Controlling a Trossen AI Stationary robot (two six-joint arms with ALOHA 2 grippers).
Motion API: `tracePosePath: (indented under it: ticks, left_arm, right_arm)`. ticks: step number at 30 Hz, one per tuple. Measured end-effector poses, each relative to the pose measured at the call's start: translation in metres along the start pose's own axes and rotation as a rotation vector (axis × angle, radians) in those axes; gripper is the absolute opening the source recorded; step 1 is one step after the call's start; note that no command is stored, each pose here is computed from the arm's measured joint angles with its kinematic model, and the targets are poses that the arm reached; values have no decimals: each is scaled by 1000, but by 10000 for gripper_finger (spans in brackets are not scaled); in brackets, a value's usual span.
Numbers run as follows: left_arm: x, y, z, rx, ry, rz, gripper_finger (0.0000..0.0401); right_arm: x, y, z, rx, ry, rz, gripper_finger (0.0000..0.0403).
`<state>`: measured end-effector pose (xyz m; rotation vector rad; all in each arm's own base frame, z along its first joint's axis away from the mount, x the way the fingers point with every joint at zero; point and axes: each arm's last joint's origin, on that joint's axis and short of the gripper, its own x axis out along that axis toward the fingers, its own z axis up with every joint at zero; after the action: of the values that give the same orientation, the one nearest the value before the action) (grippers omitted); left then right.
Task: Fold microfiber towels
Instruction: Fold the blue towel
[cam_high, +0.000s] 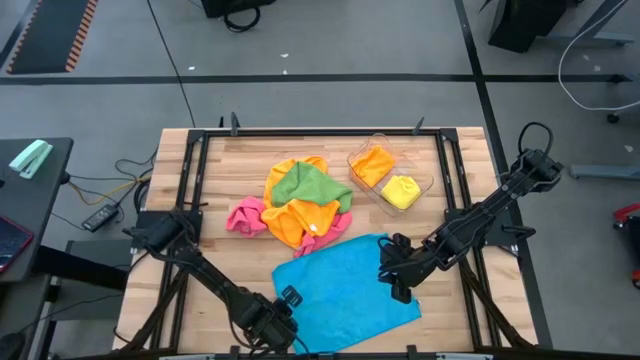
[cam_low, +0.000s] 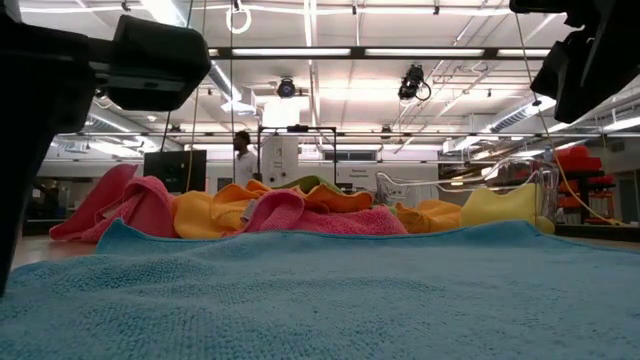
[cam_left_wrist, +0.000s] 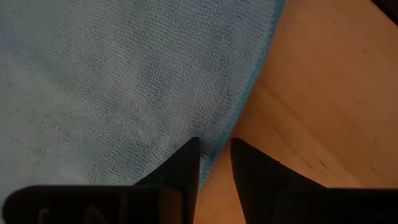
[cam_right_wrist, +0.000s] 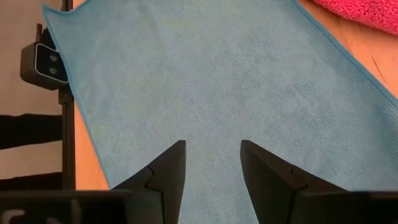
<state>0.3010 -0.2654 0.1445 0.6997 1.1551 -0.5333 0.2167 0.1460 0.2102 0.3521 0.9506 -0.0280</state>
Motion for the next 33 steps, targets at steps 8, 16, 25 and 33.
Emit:
tracePosePath:
  ticks: [8, 16, 25, 33]
  left_arm:
    - [1, 0, 0, -5, -1, -5, 35]
    - [-3, 3, 2, -124, -35, -77, 6]
    - [-66, 17, 9, -92, -222, -285, 5]
    - [-72, 59, 9, -161, -299, -204, 7]
  right_arm:
    - [0, 0, 0, 2, -4, -3, 161]
    - [0, 0, 1, 3, -14, -7, 161]
    - [0, 0, 2, -12, -42, -20, 161]
    - [1, 1, 3, 5, -57, -20, 161]
